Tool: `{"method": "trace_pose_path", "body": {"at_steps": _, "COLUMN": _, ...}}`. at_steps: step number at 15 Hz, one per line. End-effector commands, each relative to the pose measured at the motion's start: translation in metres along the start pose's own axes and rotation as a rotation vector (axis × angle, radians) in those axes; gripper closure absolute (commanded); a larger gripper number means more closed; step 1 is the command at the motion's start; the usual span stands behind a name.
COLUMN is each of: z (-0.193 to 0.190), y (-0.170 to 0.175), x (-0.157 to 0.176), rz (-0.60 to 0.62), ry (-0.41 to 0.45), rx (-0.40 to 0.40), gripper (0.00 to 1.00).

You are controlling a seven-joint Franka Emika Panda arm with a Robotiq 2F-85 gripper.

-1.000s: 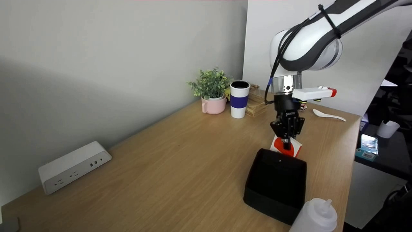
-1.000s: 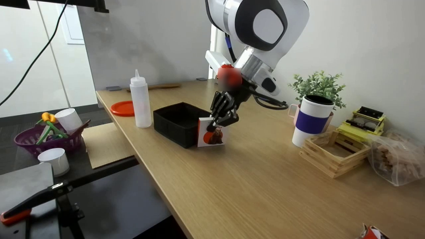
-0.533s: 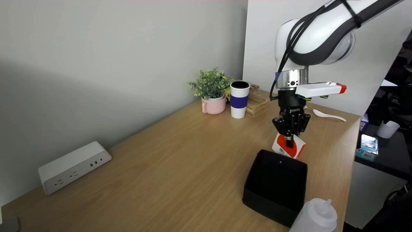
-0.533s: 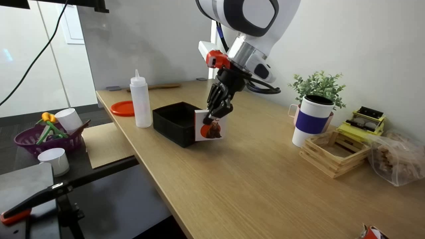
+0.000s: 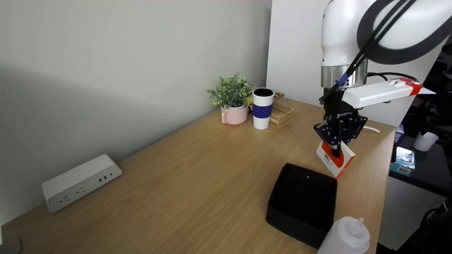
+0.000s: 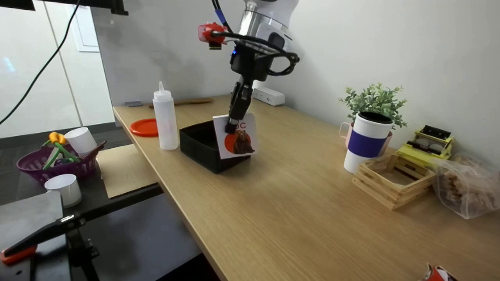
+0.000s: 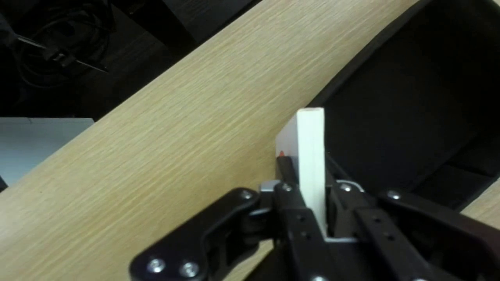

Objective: Put the book in the box

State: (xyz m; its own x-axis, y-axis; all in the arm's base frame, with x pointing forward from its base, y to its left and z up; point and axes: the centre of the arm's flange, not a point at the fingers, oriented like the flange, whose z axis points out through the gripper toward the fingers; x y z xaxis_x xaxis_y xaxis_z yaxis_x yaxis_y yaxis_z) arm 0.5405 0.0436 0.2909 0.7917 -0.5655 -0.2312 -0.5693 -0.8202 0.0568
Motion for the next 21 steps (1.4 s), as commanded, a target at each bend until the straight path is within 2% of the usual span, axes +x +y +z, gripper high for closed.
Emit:
{"method": "trace_pose_path", "body": {"at_steps": 1, "z": -0.019, "y": 0.007, "x": -0.035, "rz": 0.060, "ry": 0.083, "rx": -0.056, "gripper": 0.96}}
{"method": "trace_pose_path", "body": {"at_steps": 3, "z": -0.029, "y": 0.005, "x": -0.041, "rz": 0.011, "ry": 0.139, "rx": -0.077, "gripper": 0.96}}
{"method": "trace_pose_path", "body": {"at_steps": 5, "z": -0.038, "y": 0.002, "x": -0.042, "rz": -0.118, "ry": 0.197, "rx": -0.093, "gripper": 0.96}}
{"method": "trace_pose_path", "body": {"at_steps": 9, "z": -0.046, "y": -0.010, "x": -0.043, "rz": -0.330, "ry": 0.235, "rx": -0.092, "gripper": 0.96}}
{"method": "trace_pose_path", "body": {"at_steps": 16, "z": -0.049, "y": -0.029, "x": -0.036, "rz": -0.709, "ry": 0.230, "rx": -0.026, "gripper": 0.96}}
{"method": "trace_pose_path", "body": {"at_steps": 21, "z": -0.042, "y": -0.033, "x": -0.039, "rz": -0.966, "ry": 0.155, "rx": 0.061, "gripper": 0.96}}
